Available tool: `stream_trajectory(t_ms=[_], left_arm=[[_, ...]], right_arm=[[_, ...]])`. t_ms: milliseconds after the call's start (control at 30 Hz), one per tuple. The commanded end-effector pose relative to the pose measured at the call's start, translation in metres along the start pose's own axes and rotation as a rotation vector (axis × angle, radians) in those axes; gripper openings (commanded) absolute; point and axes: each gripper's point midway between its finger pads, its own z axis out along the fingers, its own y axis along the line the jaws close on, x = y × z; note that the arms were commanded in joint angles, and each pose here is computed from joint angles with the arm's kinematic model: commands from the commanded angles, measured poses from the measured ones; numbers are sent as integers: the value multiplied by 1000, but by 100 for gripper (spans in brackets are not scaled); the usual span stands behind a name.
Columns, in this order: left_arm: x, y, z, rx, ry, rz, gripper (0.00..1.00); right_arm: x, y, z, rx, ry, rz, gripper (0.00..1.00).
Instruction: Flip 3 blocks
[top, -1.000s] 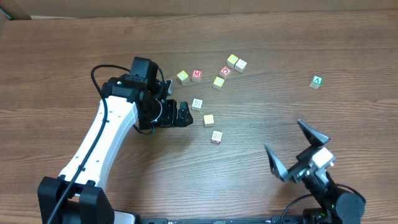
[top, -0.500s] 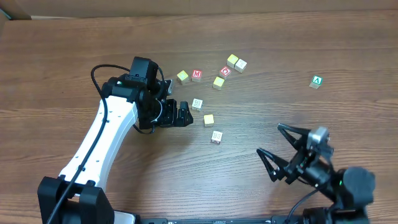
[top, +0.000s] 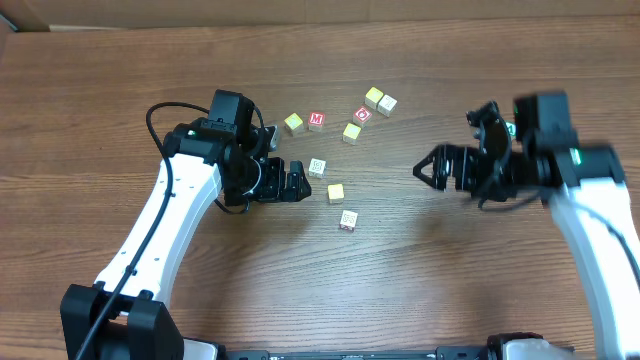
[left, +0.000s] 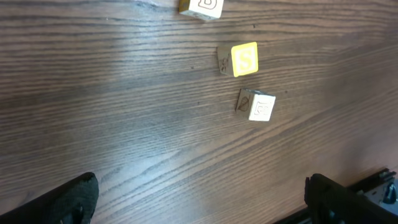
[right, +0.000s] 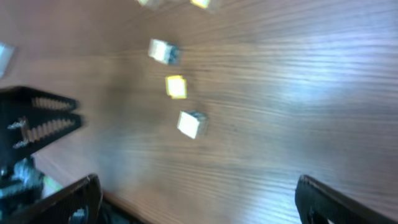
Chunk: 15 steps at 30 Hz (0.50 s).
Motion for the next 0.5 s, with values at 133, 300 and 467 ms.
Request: stream_trajectory(t_ms=[133,300,467], left_arm=[[-5,-4,-3,11,-14,0,100],[-9,-5,2,-10,-23,13,78],[-11,-1,22,-147,-28,-13,81]], right_arm=[[-11,-18,40,20,170,156,100],[-5,-23,47,28,219,187,100],[-13,-21,36,54,150,184,100]])
